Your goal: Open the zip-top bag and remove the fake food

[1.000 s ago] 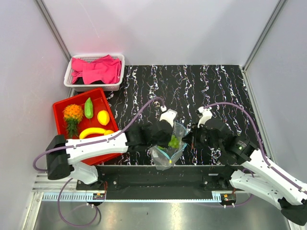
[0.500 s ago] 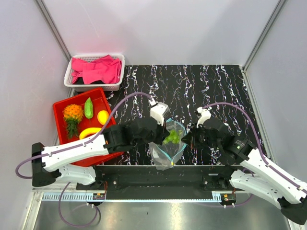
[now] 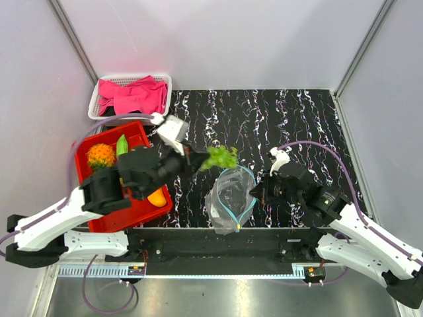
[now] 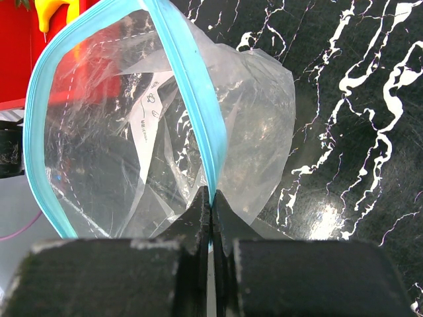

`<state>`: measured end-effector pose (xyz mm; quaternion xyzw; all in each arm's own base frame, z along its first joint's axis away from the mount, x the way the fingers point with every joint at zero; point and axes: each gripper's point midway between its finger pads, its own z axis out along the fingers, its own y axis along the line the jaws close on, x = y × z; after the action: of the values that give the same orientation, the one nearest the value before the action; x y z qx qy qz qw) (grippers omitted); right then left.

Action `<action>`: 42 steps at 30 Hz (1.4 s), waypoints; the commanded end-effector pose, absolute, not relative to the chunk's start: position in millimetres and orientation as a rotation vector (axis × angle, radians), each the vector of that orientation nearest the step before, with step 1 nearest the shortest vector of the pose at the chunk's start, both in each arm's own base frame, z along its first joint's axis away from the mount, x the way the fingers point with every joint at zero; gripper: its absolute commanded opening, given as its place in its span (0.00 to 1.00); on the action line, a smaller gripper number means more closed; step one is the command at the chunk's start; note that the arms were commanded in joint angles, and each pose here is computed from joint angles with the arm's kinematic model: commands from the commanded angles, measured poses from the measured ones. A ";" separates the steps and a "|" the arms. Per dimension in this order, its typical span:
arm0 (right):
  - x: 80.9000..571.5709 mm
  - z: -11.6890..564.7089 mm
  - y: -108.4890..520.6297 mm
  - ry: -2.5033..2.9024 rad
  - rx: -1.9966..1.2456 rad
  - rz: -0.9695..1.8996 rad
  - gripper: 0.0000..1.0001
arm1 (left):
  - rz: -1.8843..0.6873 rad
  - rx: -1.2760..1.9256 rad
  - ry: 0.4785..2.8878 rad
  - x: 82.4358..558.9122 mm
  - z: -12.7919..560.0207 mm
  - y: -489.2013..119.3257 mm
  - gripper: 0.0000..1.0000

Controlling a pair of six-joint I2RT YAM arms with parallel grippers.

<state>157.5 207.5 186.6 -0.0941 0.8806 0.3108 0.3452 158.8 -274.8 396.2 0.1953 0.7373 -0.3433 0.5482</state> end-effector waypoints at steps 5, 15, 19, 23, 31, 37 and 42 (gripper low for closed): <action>161.7 191.6 211.1 2.248 -0.259 0.812 0.00 | -0.239 0.106 1.772 209.5 402.9 -121.8 0.00; 161.2 191.7 212.1 2.251 -0.255 0.820 0.00 | 0.262 -0.359 2.104 224.3 264.3 -8.5 0.00; 161.4 191.4 212.1 2.252 -0.255 0.819 0.00 | 0.283 -0.517 2.183 212.3 211.7 -0.2 0.00; 161.0 191.7 212.7 2.253 -0.257 0.822 0.00 | 0.221 -0.661 2.185 204.0 185.5 -3.6 0.00; 162.0 190.3 214.6 2.254 -0.253 0.829 0.00 | 0.195 -0.756 2.151 198.8 176.2 -1.3 0.00; 161.7 191.8 214.7 2.250 -0.252 0.834 0.00 | 0.191 -0.785 2.140 195.3 172.0 0.8 0.32; 163.8 196.8 214.8 2.238 -0.256 0.826 0.00 | 0.183 -0.768 2.093 195.8 188.8 5.5 0.75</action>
<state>158.8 209.4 183.2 -0.0945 0.8819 0.3095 0.3427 189.0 1.6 168.0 -0.2935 0.8633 0.0861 0.4014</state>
